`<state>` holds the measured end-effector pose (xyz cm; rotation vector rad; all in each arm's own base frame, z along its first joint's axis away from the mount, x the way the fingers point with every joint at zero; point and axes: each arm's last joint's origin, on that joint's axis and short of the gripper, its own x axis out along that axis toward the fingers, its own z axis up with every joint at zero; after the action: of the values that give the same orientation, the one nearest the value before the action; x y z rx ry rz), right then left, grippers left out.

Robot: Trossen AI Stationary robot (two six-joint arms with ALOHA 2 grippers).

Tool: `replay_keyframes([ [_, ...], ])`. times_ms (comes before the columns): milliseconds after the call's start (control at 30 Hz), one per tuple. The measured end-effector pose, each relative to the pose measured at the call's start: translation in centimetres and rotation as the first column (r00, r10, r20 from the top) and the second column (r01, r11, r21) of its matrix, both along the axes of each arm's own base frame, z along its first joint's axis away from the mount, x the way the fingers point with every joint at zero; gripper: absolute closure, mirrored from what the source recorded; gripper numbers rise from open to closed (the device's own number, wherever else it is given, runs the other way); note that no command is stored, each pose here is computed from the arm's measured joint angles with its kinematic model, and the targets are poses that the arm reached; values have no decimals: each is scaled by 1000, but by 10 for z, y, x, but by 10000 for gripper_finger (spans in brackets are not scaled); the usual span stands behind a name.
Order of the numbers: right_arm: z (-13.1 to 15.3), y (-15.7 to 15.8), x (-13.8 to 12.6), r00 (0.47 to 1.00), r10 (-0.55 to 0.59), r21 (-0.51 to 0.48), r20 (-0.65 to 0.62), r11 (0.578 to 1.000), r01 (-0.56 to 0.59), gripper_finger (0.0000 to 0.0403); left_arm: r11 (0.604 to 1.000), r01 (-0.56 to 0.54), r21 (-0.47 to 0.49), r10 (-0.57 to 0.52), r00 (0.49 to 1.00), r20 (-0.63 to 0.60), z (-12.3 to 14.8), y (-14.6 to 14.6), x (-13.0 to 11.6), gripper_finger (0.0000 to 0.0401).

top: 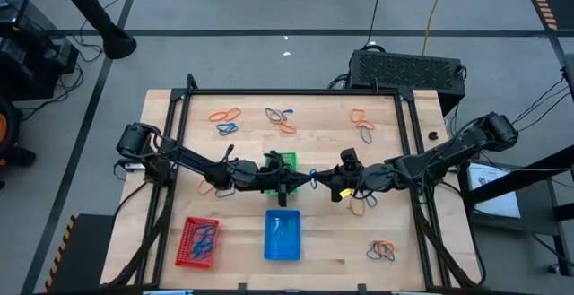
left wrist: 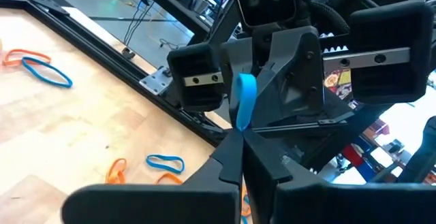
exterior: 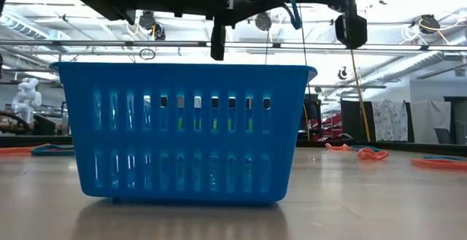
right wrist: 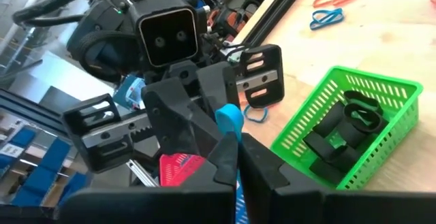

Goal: Sort rubber bands into baskets
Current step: Put the blue rubberband into the red bin

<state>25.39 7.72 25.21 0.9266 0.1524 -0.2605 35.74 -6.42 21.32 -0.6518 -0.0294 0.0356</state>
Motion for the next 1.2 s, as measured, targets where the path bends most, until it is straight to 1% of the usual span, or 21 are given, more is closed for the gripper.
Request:
replay_keyframes([
  [100,-2,0,0,1000,16,-3,-24,1000,-16,379,1000,1,0,-1,1000,-1,0,0,0,397],
  [267,-3,1,-2,996,70,26,-48,997,-69,321,1000,27,1,-27,1000,1,0,-2,0,398],
  [400,1,4,-5,981,190,76,-45,979,-186,271,999,53,2,-52,999,-4,0,-2,0,399],
  [500,2,6,-9,957,287,148,-50,949,-277,244,997,79,2,-79,997,-5,0,-3,0,400],
  [600,2,12,-12,916,396,233,-60,898,-373,228,991,135,3,-135,991,-5,0,-5,0,400],
  [700,-2,25,-19,863,497,330,-89,833,-445,222,972,236,4,-236,972,-18,1,-8,-2,400],
  [767,-5,36,-26,831,543,379,-123,799,-467,223,952,307,1,-307,951,-37,3,-11,-4,400],
  [867,-10,54,-39,774,608,439,-178,753,-490,228,910,414,-15,-413,905,-100,6,-18,-11,400],
  [933,-13,65,-47,746,632,488,-210,729,-481,232,873,487,-36,-486,860,-153,10,-24,-19,401],
  [1000,-15,75,-55,720,656,537,-227,701,-469,234,825,560,-73,-561,797,-226,13,-31,-30,401],
  [1100,-19,90,-67,687,680,611,-255,665,-431,237,756,638,-147,-642,680,-354,19,-47,-54,401],
  [1167,-22,98,-74,673,685,667,-278,642,-378,237,734,648,-205,-659,606,-444,23,-56,-74,401],
  [1200,-23,101,-78,667,685,694,-292,632,-345,237,730,642,-234,-659,572,-488,24,-60,-84,401],
])
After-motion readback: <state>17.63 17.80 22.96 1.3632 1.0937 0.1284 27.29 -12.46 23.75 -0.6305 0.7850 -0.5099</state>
